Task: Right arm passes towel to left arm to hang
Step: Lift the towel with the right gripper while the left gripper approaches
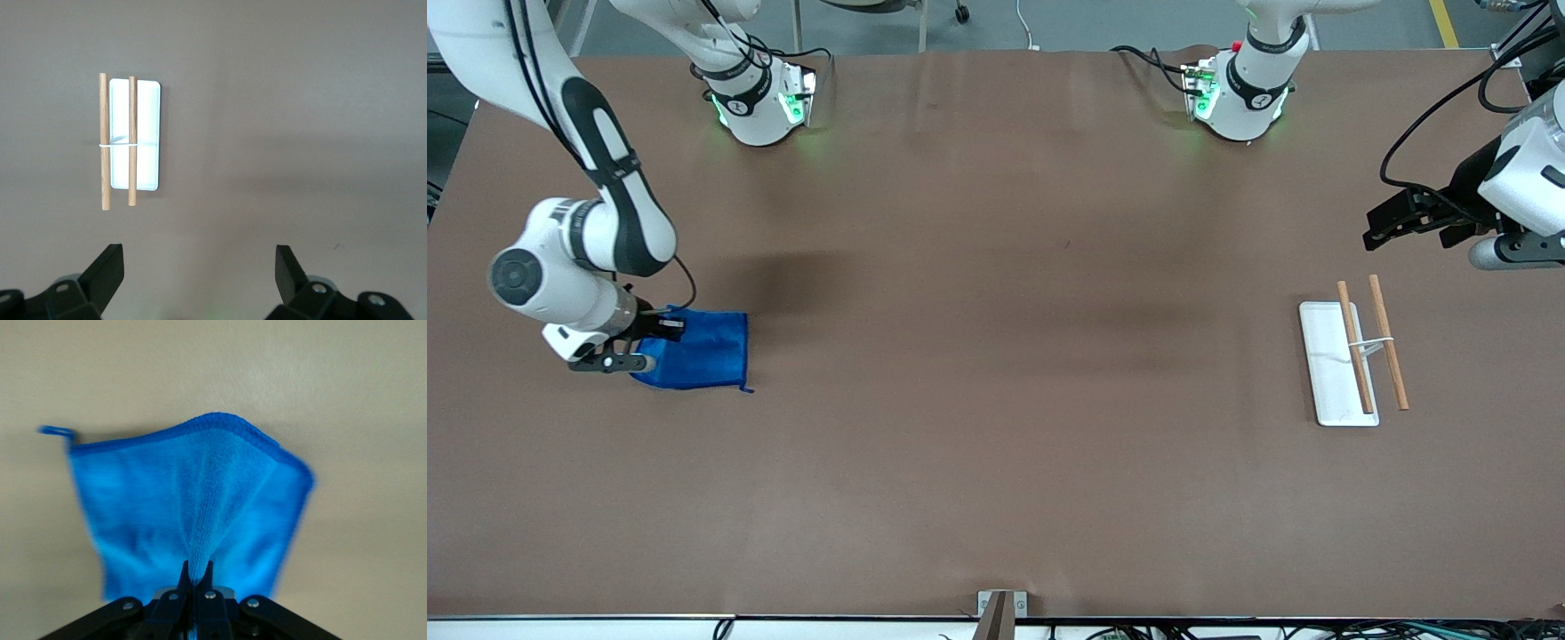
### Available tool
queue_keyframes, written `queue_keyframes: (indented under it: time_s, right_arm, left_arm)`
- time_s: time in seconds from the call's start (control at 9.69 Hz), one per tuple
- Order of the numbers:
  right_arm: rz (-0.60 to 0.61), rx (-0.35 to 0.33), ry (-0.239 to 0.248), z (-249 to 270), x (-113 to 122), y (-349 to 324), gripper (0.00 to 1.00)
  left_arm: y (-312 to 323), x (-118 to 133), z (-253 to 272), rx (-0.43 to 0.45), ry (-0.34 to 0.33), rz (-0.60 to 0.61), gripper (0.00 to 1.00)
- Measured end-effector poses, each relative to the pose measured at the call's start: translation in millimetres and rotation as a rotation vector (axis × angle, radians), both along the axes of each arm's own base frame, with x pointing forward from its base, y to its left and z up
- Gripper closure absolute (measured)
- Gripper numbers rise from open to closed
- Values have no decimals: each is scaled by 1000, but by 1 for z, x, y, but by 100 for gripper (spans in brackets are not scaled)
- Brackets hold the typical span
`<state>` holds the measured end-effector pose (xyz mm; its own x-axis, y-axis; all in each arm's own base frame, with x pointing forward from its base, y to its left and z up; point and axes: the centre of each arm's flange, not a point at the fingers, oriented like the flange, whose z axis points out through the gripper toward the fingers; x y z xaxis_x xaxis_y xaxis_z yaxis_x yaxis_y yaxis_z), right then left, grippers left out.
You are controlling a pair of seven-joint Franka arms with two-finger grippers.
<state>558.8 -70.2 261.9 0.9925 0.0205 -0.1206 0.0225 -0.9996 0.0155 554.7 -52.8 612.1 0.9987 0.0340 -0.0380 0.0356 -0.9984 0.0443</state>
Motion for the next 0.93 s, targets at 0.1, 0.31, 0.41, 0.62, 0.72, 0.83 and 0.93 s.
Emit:
queue_keyframes:
  time_s: [0.1, 0.31, 0.41, 0.62, 0.72, 0.83, 0.93]
  right_arm:
    - [14, 9, 4, 27, 7, 14, 97]
    - [10, 99, 10, 68, 16, 58, 97]
    - [13, 156, 11, 85, 22, 81, 97]
    - [15, 298, -3, 108, 29, 141, 97]
    - [0, 405, -5, 116, 28, 176, 97]
    - [-18, 515, -12, 127, 26, 212, 97]
    - [-43, 615, -30, 137, 25, 242, 97]
  left_arm:
    - [-1, 0, -2, 0, 4, -1, 0]
    - [-1, 0, -5, 1, 10, -3, 0]
    - [-2, 0, -7, 1, 15, -3, 0]
    - [-2, 0, -9, 2, 19, -4, 0]
    - [-2, 0, -9, 2, 20, -4, 0]
    - [-2, 0, -10, 1, 21, -4, 0]
    - [-3, 0, -11, -5, 24, -5, 0]
